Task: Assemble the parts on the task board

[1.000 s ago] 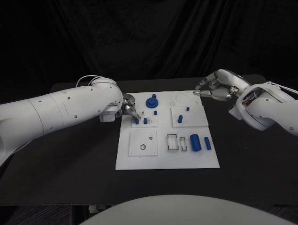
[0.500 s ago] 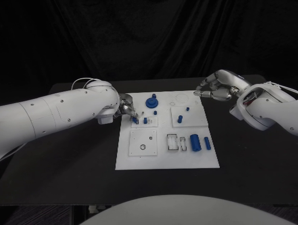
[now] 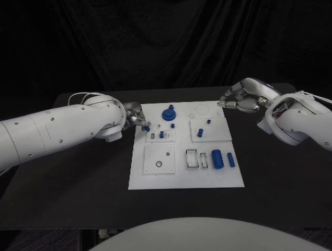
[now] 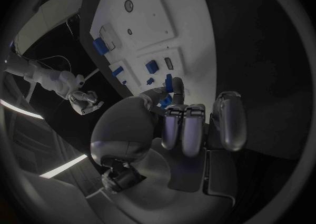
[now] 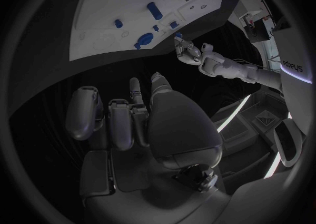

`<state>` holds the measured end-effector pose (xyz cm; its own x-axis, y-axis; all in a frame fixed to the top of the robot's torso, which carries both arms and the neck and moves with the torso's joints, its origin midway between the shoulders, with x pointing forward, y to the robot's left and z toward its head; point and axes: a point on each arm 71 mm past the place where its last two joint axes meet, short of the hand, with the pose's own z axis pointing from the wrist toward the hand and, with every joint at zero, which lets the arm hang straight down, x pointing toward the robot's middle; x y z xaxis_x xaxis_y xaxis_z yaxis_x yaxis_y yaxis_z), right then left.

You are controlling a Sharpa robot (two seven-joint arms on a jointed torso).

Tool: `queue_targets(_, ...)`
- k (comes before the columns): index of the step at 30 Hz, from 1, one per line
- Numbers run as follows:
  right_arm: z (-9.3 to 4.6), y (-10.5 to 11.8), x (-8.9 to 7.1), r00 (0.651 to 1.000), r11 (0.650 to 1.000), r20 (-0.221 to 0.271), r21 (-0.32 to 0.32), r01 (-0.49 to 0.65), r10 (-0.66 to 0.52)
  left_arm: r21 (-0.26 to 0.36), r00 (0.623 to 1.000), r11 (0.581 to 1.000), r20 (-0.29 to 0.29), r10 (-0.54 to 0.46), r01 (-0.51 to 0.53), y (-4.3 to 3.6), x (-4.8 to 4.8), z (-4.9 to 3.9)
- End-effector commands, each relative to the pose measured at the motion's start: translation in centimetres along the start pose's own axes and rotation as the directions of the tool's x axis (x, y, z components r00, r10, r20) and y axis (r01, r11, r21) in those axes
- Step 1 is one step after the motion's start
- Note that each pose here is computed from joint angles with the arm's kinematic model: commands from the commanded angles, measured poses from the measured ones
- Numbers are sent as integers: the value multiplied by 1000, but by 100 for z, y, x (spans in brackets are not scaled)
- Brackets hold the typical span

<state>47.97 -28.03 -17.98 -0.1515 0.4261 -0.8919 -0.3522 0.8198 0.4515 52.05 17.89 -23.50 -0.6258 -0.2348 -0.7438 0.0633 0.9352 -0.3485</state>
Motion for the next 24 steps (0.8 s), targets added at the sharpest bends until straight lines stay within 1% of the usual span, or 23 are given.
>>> queue_targets(1, -8, -13, 7, 1000, 1000, -2, 14, 6, -6, 71, 989, 996, 129, -65, 57, -46, -50, -45)
queue_targets(6, -7, -14, 4, 1000, 1000, 2, 13, 7, -7, 119, 973, 989, 203, -113, 90, -30, -13, -117)
queue_targets(10, -6, -18, 2, 1000, 1000, 4, 14, 7, -7, 151, 957, 982, 247, -149, 114, -4, 71, -148)
queue_targets(13, -7, -22, 7, 1000, 1000, 5, 15, 7, -7, 179, 945, 977, 281, -165, 117, 2, 136, -153)
queue_targets(17, -16, -29, 10, 1000, 1000, 6, 16, 7, -7, 198, 936, 977, 320, -144, 82, -7, 207, -151)
queue_targets(20, -21, -35, 10, 1000, 1000, 6, 18, 7, -7, 204, 932, 977, 336, -136, 69, -8, 260, -146)
queue_targets(24, -26, -41, 9, 1000, 1000, 7, 20, 7, -7, 203, 931, 977, 341, -131, 64, -5, 314, -133)
